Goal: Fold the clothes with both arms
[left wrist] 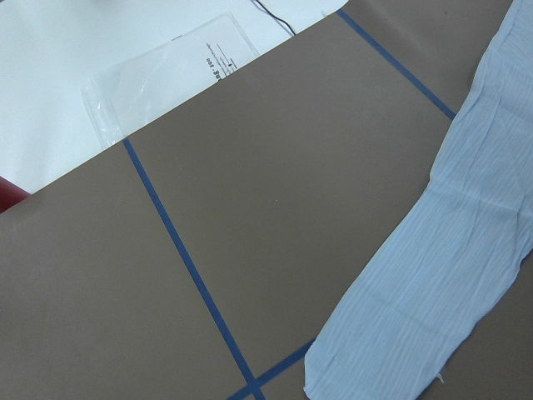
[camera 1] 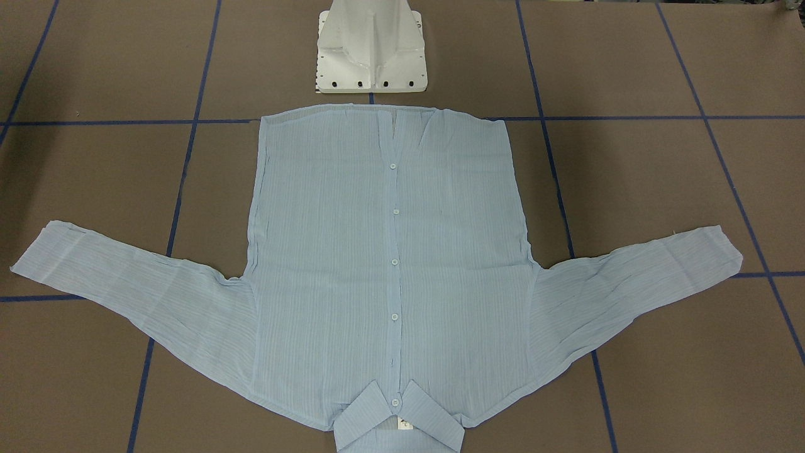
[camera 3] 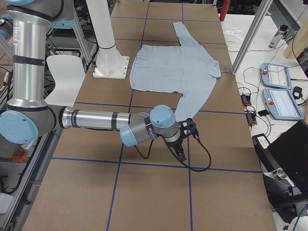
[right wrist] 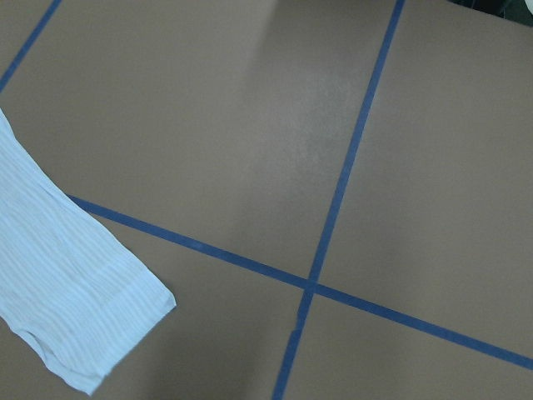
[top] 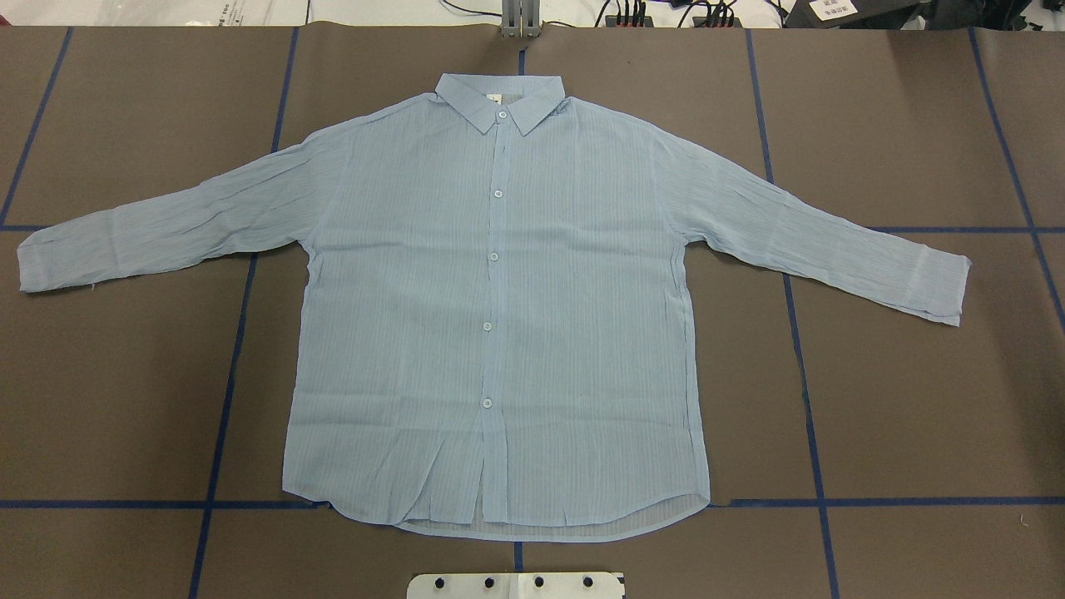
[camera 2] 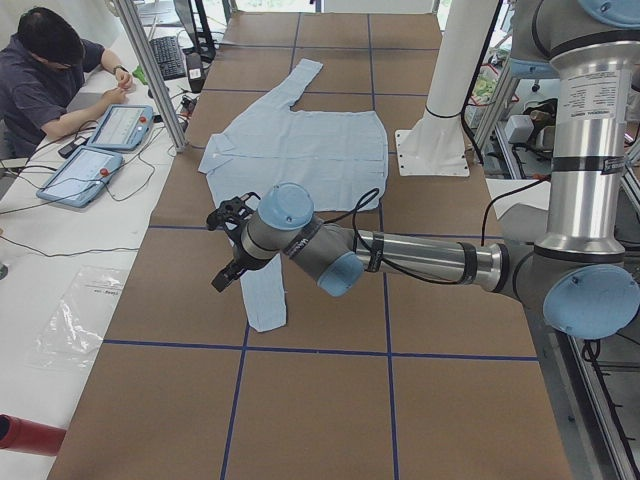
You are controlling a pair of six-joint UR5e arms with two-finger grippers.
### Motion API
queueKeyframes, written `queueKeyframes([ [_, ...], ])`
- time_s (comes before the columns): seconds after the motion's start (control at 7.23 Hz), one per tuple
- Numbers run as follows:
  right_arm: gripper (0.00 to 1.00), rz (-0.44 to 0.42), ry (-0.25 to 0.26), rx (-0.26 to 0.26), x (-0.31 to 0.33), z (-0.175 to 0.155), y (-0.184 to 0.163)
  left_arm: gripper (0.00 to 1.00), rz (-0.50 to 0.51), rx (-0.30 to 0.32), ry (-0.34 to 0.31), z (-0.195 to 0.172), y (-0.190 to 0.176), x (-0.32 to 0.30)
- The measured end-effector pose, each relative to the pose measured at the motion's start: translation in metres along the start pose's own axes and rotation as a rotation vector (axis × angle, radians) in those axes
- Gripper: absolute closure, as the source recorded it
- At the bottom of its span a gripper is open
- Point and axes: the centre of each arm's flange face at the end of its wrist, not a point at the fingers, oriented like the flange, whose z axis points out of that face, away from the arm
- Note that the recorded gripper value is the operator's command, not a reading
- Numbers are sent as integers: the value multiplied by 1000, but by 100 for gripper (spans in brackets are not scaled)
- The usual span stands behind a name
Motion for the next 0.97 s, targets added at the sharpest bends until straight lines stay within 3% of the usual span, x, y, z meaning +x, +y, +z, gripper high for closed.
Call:
queueKeyframes([
  [0.28, 3, 192, -11, 28, -63, 47, -17, 0, 7, 7, 1, 0, 0, 0],
  [0.55, 9, 378, 20, 68, -130, 110, -8, 0, 10, 10, 0, -1, 0, 0],
  [0.69, 18, 447, 38, 65, -151, 137, 3, 0, 12, 11, 0, -1, -1, 1],
  [0.97, 24, 519, 73, 59, -167, 179, 31, 0, 14, 13, 0, -2, -1, 2],
])
